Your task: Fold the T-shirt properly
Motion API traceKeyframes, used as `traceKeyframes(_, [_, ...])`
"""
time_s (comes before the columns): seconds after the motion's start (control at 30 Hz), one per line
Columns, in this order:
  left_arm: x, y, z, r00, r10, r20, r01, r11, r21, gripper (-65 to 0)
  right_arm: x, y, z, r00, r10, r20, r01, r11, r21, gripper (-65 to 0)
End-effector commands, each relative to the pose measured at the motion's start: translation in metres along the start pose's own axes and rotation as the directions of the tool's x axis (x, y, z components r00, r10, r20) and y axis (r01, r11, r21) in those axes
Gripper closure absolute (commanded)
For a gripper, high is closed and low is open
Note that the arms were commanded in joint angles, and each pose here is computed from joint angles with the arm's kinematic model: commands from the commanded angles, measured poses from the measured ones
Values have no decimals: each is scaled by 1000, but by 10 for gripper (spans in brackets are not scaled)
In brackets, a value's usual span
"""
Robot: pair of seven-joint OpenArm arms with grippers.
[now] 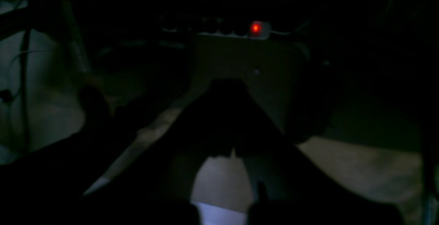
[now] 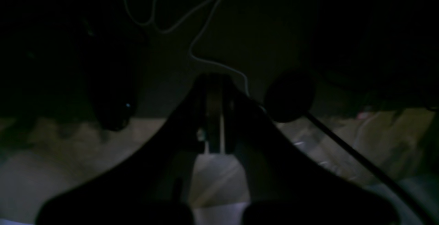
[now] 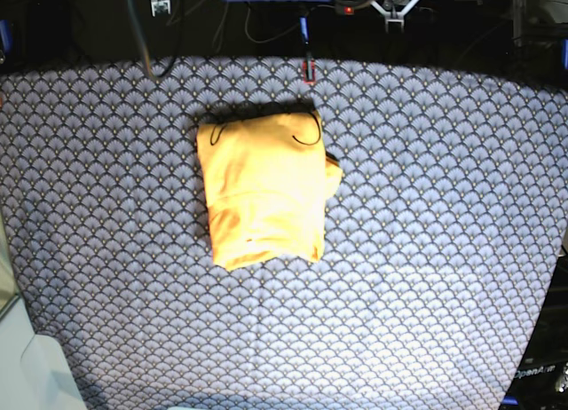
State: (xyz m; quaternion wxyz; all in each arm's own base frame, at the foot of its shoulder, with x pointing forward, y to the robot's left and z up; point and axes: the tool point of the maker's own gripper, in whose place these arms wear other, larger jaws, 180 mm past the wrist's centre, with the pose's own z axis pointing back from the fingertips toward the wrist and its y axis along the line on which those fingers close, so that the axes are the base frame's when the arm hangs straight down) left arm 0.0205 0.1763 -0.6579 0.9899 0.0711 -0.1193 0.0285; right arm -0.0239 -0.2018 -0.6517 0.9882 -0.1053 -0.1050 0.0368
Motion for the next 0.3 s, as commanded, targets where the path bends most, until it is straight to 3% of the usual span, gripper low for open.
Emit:
traceKeyframes(0.0, [1,-3,0,1000,0,4,0,1000,-4,0,-11,-5,2,1000,-8,-29,7,1000,-17,0])
traceKeyframes(0.27, [27,-3,-6,1000,6,12,-6,1000,-3,0,-12,-15,1,999,-12,-31,11,999,-33,0])
